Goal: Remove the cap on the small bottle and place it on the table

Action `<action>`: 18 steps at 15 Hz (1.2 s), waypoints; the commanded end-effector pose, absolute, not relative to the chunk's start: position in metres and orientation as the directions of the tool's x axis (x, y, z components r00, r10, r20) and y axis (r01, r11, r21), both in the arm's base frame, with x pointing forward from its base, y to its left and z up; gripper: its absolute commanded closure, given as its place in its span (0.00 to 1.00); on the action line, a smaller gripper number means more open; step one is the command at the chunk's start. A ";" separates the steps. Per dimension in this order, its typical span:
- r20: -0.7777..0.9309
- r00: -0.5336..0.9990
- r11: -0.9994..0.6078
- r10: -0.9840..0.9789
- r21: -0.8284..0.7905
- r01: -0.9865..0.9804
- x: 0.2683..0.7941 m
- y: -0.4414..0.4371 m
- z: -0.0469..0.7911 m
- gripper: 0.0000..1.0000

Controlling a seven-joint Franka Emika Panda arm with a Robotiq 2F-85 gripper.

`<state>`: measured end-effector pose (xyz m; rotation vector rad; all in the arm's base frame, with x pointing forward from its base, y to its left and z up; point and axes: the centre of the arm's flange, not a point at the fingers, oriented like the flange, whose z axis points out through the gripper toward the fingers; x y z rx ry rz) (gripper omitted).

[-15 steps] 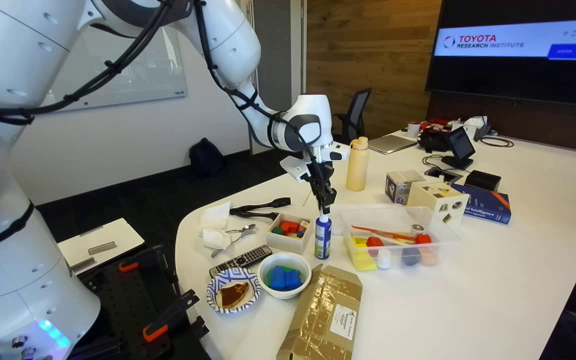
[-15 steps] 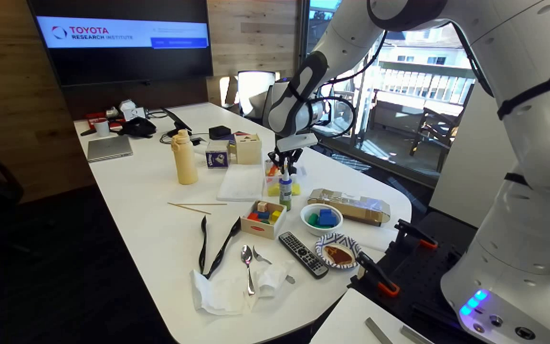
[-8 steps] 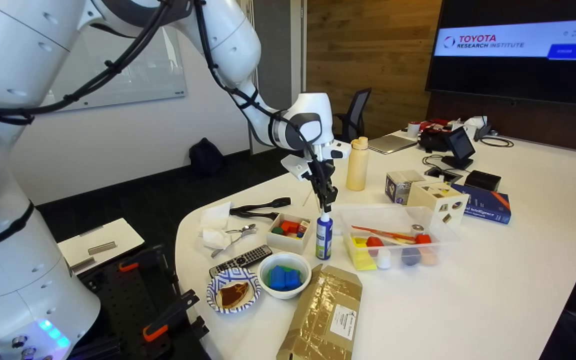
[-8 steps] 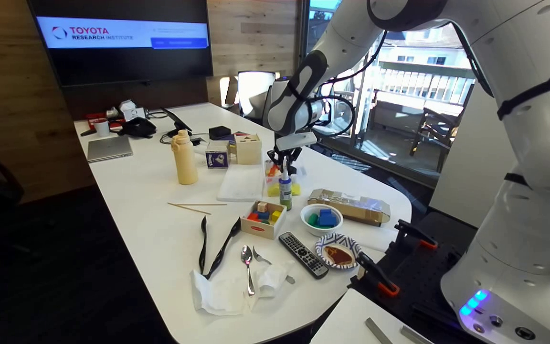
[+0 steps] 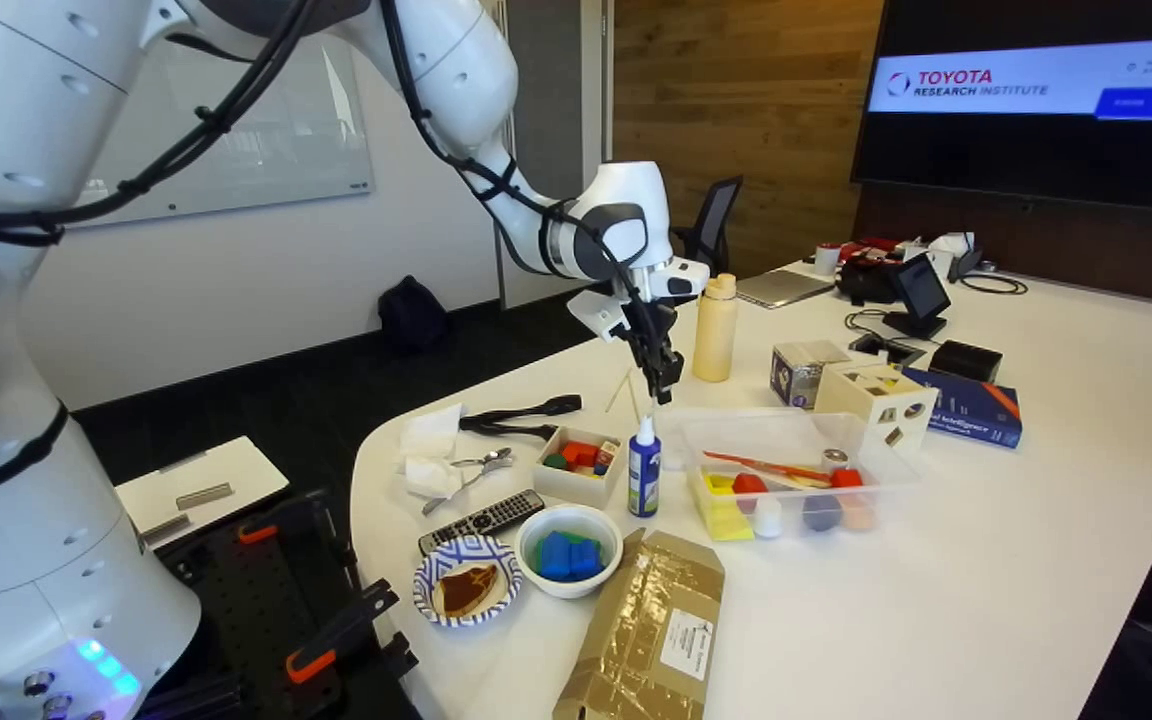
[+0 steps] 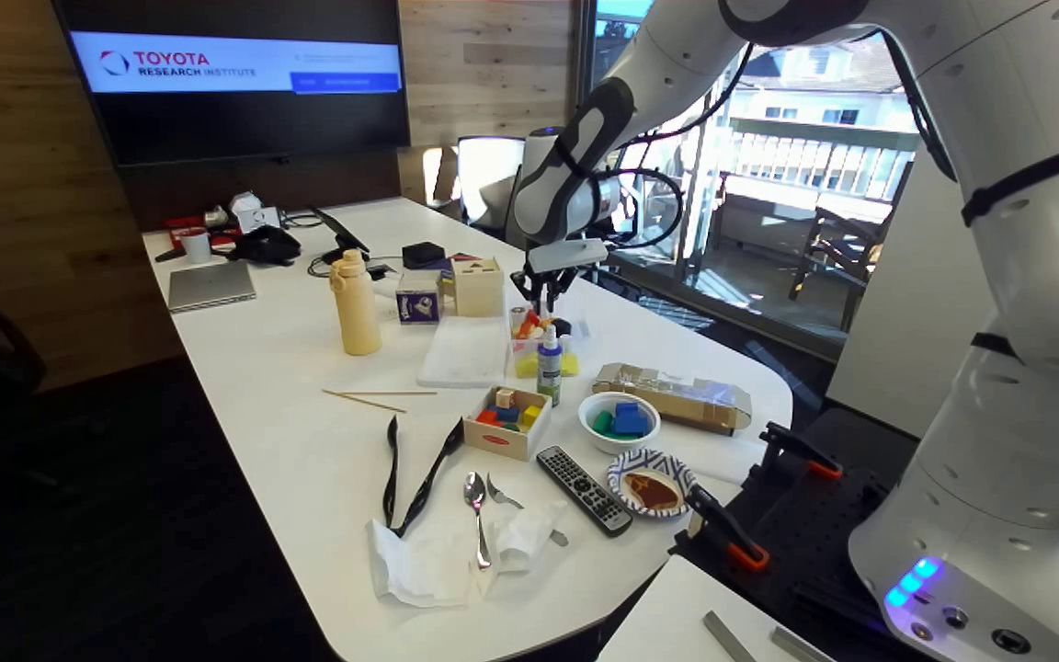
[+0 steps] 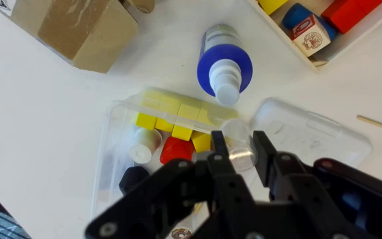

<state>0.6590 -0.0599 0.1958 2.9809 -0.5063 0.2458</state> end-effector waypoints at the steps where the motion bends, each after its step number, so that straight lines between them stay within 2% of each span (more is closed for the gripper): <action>1: 0.170 0.932 -0.940 -0.320 0.068 -0.336 0.653 -0.062 0.225 0.94; 6: 0.203 0.900 -0.905 -0.386 0.105 -0.412 0.641 -0.086 0.231 0.94; 18: 0.028 0.792 -0.788 -0.610 0.087 -0.610 0.624 -0.135 0.096 0.94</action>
